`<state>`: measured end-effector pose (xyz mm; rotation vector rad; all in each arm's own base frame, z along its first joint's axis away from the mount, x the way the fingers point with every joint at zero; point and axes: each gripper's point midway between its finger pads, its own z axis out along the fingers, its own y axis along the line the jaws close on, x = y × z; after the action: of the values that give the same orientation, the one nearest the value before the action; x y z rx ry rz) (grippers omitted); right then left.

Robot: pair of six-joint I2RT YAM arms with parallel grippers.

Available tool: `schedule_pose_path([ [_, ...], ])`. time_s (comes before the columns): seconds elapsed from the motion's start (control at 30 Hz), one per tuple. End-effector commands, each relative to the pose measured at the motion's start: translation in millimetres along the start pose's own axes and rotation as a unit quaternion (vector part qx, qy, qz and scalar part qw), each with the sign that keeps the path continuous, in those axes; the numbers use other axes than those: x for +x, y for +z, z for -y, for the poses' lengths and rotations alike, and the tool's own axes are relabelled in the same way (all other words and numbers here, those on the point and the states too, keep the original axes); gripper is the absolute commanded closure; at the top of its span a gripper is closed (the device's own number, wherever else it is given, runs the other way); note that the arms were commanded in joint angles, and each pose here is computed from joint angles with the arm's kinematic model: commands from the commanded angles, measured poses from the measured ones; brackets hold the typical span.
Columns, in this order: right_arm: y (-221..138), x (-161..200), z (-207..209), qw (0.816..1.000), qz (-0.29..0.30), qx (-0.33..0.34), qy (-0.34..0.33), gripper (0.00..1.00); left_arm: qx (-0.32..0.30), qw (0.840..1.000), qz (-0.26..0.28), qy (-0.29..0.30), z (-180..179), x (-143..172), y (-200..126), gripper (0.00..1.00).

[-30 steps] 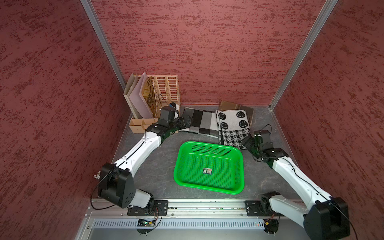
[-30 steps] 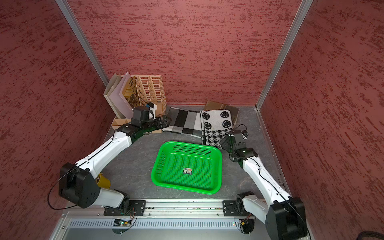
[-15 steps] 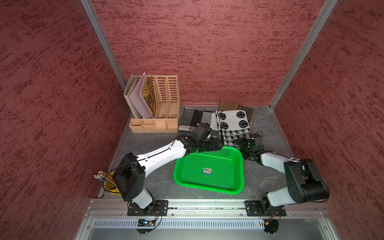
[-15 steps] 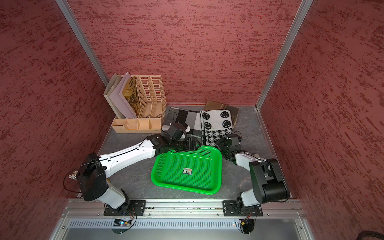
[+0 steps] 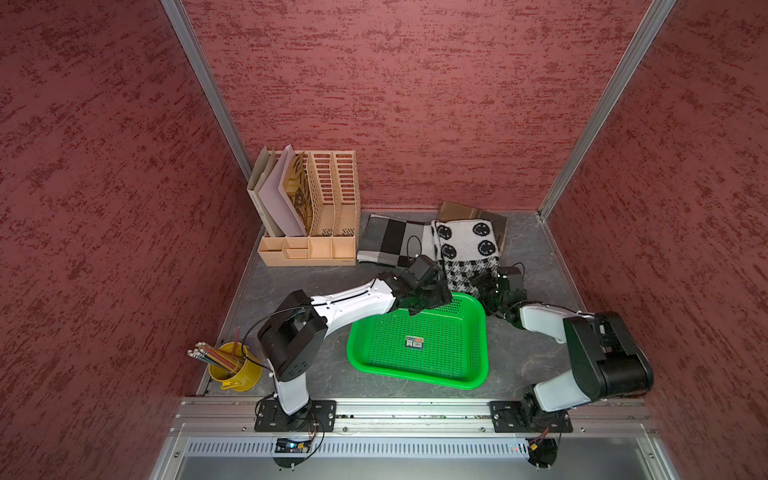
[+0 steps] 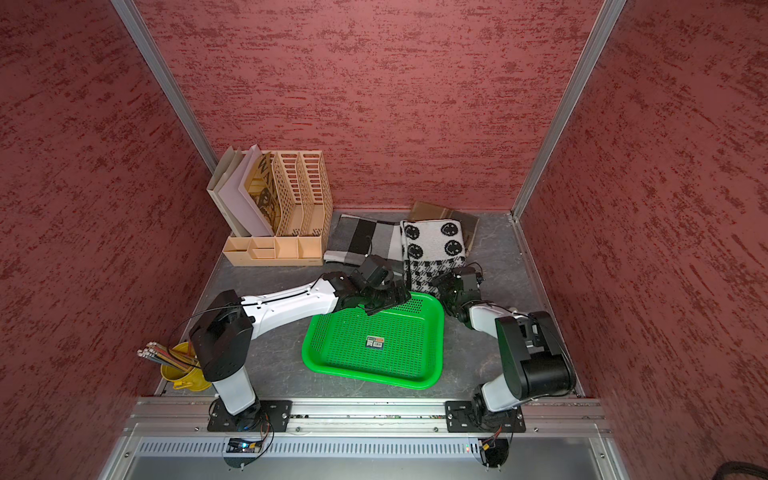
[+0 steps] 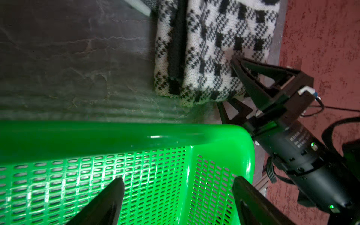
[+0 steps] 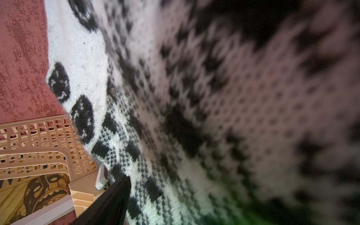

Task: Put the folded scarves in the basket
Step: Pick up the scarf at the center of the board.

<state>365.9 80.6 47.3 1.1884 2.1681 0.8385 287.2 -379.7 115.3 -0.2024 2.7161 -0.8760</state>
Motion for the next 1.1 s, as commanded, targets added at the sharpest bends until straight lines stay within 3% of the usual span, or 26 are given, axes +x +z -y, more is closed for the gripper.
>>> schedule_pose_path([
  [0.0, -6.6, -8.1, 11.7, 0.999, 0.021, 0.040, 0.000, 0.14, -0.033, 0.998, 0.032, -0.030, -13.9, -11.8, 1.8, 0.11],
  [0.27, 9.8, -4.4, 26.6, 0.999, 0.020, 0.035, 0.031, 0.18, -0.105, 0.990, 0.084, -0.053, -100.1, -33.8, -35.5, 0.12],
  [0.4, 26.9, -0.6, 27.9, 0.999, 0.008, 0.020, 0.049, 0.36, -0.119, 0.986, 0.106, -0.042, -116.1, -46.0, -57.7, 0.13],
  [0.47, 31.5, 0.4, 29.6, 0.998, 0.004, 0.019, 0.059, 0.46, -0.125, 0.984, 0.119, -0.033, -116.0, -52.5, -67.2, 0.12],
  [0.6, 26.8, -0.7, 25.7, 0.998, 0.010, 0.016, 0.063, 0.74, -0.121, 0.983, 0.135, -0.016, -105.3, -60.9, -78.0, 0.13],
  [0.73, 7.8, -10.3, 8.0, 0.999, 0.033, 0.017, 0.032, 0.89, -0.114, 0.984, 0.138, -0.003, -91.3, -64.9, -80.2, 0.13],
  [0.87, -10.3, -20.4, -26.8, 0.999, 0.042, -0.002, 0.004, 1.00, -0.099, 0.984, 0.145, 0.014, -73.2, -70.8, -83.4, 0.12],
  [1.07, -38.3, -33.6, -80.2, 0.998, 0.045, -0.020, -0.028, 1.00, -0.073, 0.987, 0.140, 0.039, -48.3, -83.4, -81.6, 0.12],
])
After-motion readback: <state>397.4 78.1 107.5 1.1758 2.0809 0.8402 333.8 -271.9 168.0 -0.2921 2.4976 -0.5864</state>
